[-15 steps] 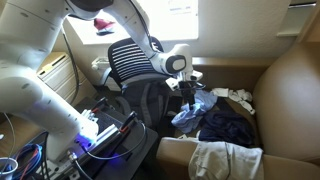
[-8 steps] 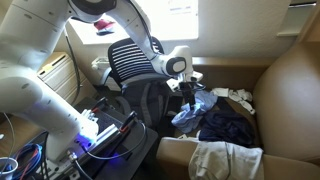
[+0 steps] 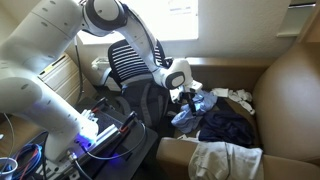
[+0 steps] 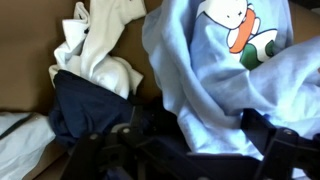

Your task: Put the blue t shirt on the backrest of the chair

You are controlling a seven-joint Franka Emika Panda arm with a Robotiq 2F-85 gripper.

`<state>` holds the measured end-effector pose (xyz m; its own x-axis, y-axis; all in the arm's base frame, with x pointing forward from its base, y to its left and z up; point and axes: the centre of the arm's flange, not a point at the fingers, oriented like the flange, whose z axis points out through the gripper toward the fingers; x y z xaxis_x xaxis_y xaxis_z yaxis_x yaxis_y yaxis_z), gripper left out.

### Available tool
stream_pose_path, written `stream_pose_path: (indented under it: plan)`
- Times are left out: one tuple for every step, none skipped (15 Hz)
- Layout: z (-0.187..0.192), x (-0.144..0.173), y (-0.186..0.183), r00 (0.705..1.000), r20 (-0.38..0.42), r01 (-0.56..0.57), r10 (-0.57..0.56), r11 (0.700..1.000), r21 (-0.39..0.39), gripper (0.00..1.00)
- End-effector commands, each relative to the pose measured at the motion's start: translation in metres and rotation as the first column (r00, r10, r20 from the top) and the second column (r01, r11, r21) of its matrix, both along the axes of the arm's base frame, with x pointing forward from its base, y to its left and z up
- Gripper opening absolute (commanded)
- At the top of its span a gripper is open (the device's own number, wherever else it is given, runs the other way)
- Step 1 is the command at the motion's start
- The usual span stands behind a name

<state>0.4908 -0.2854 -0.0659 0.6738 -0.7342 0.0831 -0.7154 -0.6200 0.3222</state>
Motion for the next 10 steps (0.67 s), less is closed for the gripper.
stream_pose_path:
  plan:
    - [-0.0023, 0.0006, -0.0011, 1.000, -0.018, 0.014, -0.014, 1.000, 0.011, 0.75]
    - [-0.0035, -0.0001, -0.0017, 0.999, -0.029, 0.022, -0.022, 1.000, 0.015, 0.74]
    - [-0.0045, -0.0006, -0.0025, 0.998, -0.042, 0.037, -0.036, 0.999, 0.020, 0.66]
    - [-0.0056, -0.0011, -0.0031, 0.998, -0.050, 0.046, -0.045, 0.999, 0.022, 0.60]
    - [-0.0058, -0.0010, -0.0034, 0.997, -0.059, 0.056, -0.054, 0.998, 0.025, 0.52]
    - [-0.0061, -0.0006, -0.0036, 0.996, -0.064, 0.065, -0.063, 0.997, 0.028, 0.46]
    - [-0.0059, -0.0003, -0.0036, 0.995, -0.070, 0.070, -0.067, 0.997, 0.032, 0.39]
    - [-0.0060, 0.0005, -0.0040, 0.995, -0.073, 0.074, -0.072, 0.997, 0.033, 0.32]
    - [-0.0061, 0.0010, -0.0042, 0.994, -0.074, 0.080, -0.077, 0.996, 0.034, 0.24]
    - [-0.0061, 0.0017, -0.0045, 0.994, -0.077, 0.084, -0.081, 0.996, 0.036, 0.17]
